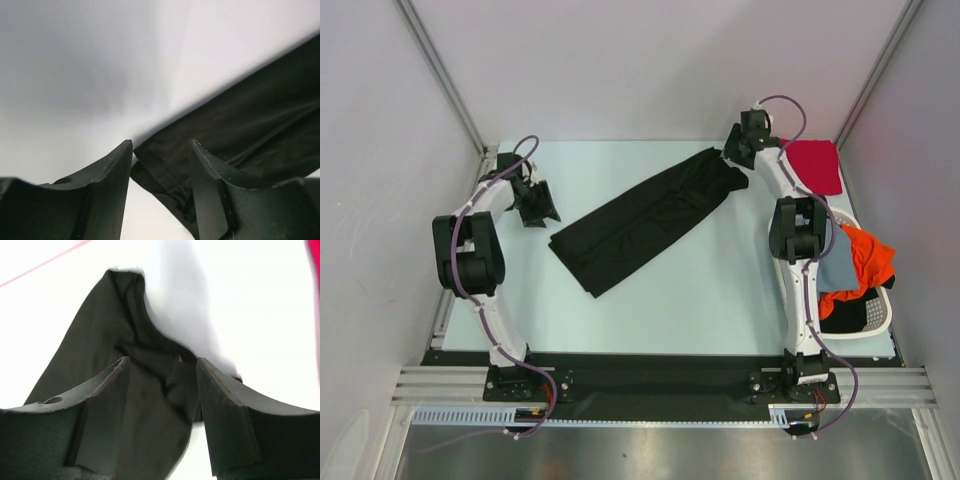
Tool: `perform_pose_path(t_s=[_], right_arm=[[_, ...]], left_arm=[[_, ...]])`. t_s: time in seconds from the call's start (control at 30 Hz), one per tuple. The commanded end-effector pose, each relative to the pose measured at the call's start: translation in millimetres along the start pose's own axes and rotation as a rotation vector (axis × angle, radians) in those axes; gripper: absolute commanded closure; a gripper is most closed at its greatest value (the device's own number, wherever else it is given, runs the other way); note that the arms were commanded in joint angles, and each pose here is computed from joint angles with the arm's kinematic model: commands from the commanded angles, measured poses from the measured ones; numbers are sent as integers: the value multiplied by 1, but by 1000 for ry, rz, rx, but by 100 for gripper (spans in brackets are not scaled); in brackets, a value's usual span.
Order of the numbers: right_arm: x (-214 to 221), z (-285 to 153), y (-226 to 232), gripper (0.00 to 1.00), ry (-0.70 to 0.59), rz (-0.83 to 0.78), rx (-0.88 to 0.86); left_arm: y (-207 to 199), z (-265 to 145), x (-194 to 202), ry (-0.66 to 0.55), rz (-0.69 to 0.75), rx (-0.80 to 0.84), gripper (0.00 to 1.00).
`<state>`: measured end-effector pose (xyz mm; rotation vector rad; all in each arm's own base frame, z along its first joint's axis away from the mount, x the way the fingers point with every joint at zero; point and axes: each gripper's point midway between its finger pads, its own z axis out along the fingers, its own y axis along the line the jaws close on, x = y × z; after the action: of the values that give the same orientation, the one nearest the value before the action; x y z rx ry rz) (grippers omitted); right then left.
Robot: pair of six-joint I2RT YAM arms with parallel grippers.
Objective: Fold and stack the t-shirts
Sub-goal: Fold the tshirt
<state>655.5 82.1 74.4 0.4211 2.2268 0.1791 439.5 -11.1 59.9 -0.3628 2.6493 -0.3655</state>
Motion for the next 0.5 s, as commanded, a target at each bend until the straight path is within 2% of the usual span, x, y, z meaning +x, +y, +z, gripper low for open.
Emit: perform_pose_path(t_s=[0.0, 0.03, 0.1, 0.13, 0.17, 0.2, 0.23, 0.27, 0.3, 0.37, 0.47], right_arm=[[-1, -58, 3, 39, 109, 50, 8], [-12, -86, 11, 38, 92, 47, -17], [6, -111, 25, 37, 134, 51, -68], [48, -114, 18, 37, 231, 88, -61], [63, -125, 22, 37, 261, 114, -83], [63, -151, 46, 37, 258, 129, -178], [106, -158, 42, 37, 345, 140, -179], [121, -169, 54, 37, 379, 181, -216], [131, -194, 89, 38, 397, 177, -341], [181, -212, 99, 38, 510, 252, -368], [214, -247, 145, 40, 543, 272, -536]], left_arm=[[-10, 1, 9, 61, 44, 101, 46], [-8, 3, 9, 59, 54, 98, 43], [-3, 6, 14, 68, 69, 87, 43], [-2, 8, 14, 64, 76, 86, 43], [-2, 10, 15, 70, 80, 92, 43], [-2, 15, 15, 78, 87, 100, 43], [-3, 17, 16, 82, 89, 107, 44], [-2, 19, 15, 84, 90, 105, 44], [-2, 21, 15, 82, 94, 107, 44], [0, 27, 12, 77, 113, 107, 46], [6, 29, 13, 88, 129, 80, 46]])
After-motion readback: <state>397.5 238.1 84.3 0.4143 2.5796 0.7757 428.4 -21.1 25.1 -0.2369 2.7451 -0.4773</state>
